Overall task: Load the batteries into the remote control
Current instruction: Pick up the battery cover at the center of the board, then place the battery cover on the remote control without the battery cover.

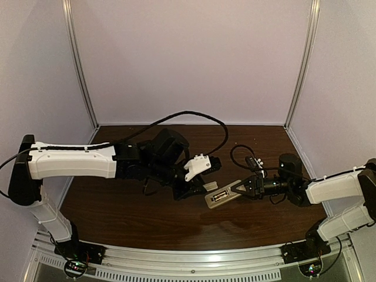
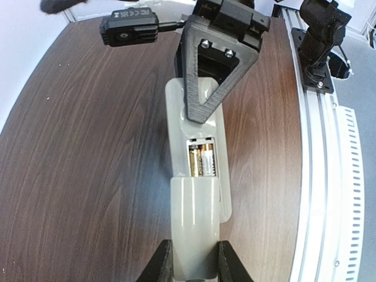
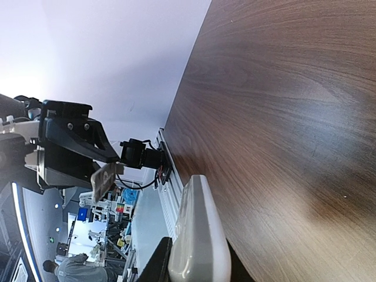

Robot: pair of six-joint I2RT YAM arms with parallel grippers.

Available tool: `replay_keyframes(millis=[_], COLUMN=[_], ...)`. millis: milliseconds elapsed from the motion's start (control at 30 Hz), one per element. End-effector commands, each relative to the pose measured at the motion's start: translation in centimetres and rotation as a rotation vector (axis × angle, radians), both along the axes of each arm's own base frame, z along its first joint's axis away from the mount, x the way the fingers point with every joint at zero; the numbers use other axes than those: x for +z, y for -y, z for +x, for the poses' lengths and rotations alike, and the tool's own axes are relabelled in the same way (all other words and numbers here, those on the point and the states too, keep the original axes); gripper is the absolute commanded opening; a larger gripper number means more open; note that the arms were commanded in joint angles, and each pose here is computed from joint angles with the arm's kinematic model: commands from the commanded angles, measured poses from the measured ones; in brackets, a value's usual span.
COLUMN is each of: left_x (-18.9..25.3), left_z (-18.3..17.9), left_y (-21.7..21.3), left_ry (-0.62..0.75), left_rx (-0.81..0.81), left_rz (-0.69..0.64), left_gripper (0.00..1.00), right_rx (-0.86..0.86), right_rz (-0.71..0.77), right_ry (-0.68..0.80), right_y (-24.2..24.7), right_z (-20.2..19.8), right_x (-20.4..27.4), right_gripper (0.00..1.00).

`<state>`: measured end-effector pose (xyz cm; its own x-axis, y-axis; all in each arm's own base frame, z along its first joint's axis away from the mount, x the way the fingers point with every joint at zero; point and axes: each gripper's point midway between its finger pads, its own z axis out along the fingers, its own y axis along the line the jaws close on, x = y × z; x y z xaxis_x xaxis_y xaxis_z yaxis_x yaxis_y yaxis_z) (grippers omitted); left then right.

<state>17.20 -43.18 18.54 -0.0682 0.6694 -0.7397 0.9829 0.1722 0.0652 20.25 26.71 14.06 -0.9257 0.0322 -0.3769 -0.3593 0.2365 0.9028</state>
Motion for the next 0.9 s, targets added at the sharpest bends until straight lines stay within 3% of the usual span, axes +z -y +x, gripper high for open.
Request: replay_keyframes(millis=[0,400,867], left_x=[-1.9,-3.4,-4.6], left_z=[-0.4,-0.3,-0.5], left_y=[0.7,1.6,2.4], left_ry=[0.044,0.117,0.101], left_rx=[-0.036,-0.059,-0.066], left_rz=[0.076,0.170,0.200], left_gripper=[0.22,0.22,0.23], right_rx=[0.006,-0.004,-0.016], right_rz=[0.053,0.041,0.046], right_ry=[-0.009,-0.053,-0.068], right_y=[-0.4,-1.3,-1.8], right_z=[-0.4,-1.0,-1.2], right_x=[1.0,0.0,-0.3], right_gripper=[0.00,0.00,0.00])
